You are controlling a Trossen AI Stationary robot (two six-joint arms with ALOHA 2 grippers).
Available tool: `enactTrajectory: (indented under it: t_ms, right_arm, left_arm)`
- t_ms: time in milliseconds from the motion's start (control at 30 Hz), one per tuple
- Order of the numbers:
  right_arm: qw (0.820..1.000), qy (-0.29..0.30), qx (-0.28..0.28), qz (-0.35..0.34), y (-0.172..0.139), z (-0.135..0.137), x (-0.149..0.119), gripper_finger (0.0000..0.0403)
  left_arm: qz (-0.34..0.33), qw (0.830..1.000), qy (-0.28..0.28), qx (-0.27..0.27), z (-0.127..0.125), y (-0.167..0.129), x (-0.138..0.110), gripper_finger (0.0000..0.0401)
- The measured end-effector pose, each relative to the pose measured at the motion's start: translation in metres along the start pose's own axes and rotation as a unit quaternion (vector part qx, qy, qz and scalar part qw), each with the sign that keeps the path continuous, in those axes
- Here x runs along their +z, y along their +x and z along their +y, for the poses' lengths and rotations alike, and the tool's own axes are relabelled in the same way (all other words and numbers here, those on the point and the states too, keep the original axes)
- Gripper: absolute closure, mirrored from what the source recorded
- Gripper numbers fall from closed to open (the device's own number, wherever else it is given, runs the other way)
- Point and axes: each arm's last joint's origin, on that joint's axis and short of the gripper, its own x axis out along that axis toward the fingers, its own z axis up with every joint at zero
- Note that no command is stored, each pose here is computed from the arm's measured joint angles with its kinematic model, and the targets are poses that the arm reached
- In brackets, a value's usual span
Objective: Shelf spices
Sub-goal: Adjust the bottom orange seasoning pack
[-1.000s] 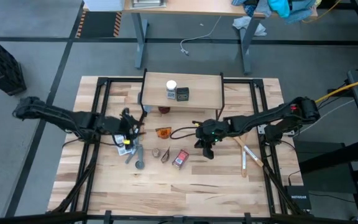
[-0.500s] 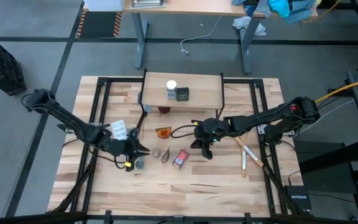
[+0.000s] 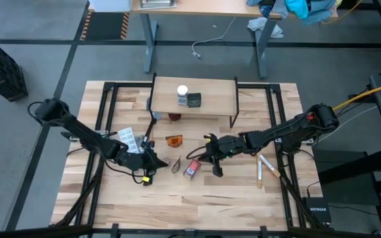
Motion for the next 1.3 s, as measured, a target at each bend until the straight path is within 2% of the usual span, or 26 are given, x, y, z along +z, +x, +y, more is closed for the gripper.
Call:
enactTrajectory:
  t_ms: [100,267,467,900,1300]
  right_arm:
    - [1.000,-0.009,0.003,-0.001,0.010,0.000,-0.005,0.0397]
    - [1.000,-0.011,0.006,-0.024,0.026,-0.003,-0.010,0.0387]
    - [0.999,-0.014,0.010,-0.034,0.041,-0.005,-0.018,0.0398]
    - [0.996,-0.072,0.010,-0.048,0.070,-0.004,-0.001,0.0395]
    - [0.997,-0.063,-0.012,-0.044,0.082,-0.025,0.000,0.0398]
  left_arm:
    - [0.000,1.000,0.002,0.005,0.001,0.004,-0.001,0.0397]
    - [-0.002,1.000,0.003,0.013,0.005,0.009,-0.001,0.0399]
    - [-0.001,1.000,-0.001,0.023,0.010,0.011,0.000,0.0399]
    - [-0.004,1.000,-0.008,0.022,0.011,0.013,0.001,0.0400]
    - [-0.007,1.000,-0.015,0.008,0.009,0.013,0.002,0.0399]
